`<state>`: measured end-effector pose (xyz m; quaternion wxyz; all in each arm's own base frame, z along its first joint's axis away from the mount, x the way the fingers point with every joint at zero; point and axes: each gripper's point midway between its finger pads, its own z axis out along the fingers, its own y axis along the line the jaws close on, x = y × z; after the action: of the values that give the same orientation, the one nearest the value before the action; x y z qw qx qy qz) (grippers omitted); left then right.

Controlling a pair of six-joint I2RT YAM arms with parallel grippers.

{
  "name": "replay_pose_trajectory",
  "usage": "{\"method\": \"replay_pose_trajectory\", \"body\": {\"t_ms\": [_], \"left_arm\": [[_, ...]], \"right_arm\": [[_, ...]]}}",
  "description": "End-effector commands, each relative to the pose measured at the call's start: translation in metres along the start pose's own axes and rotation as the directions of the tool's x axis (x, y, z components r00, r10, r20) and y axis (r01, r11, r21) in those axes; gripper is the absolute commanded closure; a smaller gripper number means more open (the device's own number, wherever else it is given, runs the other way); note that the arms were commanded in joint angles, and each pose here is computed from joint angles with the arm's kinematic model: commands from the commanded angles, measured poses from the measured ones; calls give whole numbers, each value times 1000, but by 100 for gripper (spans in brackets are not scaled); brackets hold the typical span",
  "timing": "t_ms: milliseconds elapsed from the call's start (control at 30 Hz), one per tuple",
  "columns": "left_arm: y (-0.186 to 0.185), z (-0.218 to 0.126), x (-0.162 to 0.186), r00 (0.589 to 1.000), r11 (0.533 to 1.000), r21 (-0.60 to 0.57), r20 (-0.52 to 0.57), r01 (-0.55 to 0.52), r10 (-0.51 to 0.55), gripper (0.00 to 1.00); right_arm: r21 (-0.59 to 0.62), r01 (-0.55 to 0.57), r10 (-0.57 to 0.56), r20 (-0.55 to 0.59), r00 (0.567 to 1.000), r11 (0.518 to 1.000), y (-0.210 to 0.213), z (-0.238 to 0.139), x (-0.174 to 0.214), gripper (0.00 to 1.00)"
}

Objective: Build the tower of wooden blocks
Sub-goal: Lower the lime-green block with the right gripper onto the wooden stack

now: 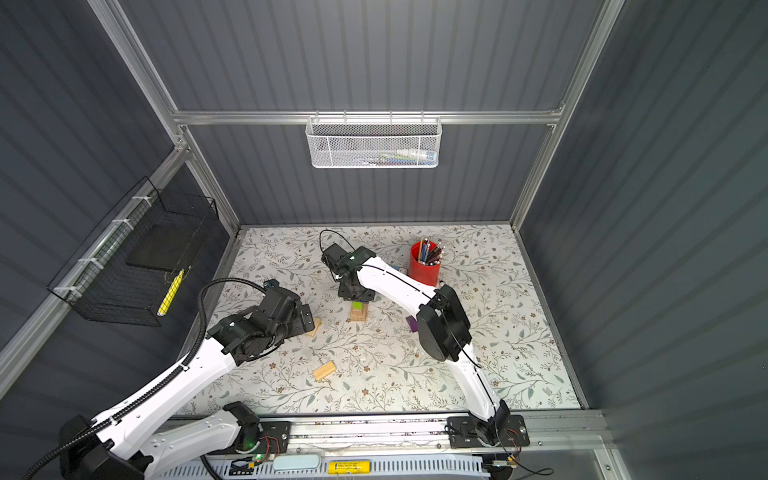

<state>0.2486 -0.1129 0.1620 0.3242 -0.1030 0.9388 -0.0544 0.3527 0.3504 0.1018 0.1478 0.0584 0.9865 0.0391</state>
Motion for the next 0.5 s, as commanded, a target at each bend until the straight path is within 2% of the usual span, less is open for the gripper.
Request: {"method": "replay_pose_trajectory", "body": {"t_ms": [0, 467], "left_arm": [[7, 2, 4, 1000, 1000, -22, -8, 15, -15, 0], [9, 3, 4, 1000, 999, -30, -5, 15, -15, 0]], "right_arm": [[53, -8, 7, 5, 1000, 999, -7, 5, -2, 69], [70, -6, 6, -7, 1000, 998, -6, 16, -4, 66]]}}
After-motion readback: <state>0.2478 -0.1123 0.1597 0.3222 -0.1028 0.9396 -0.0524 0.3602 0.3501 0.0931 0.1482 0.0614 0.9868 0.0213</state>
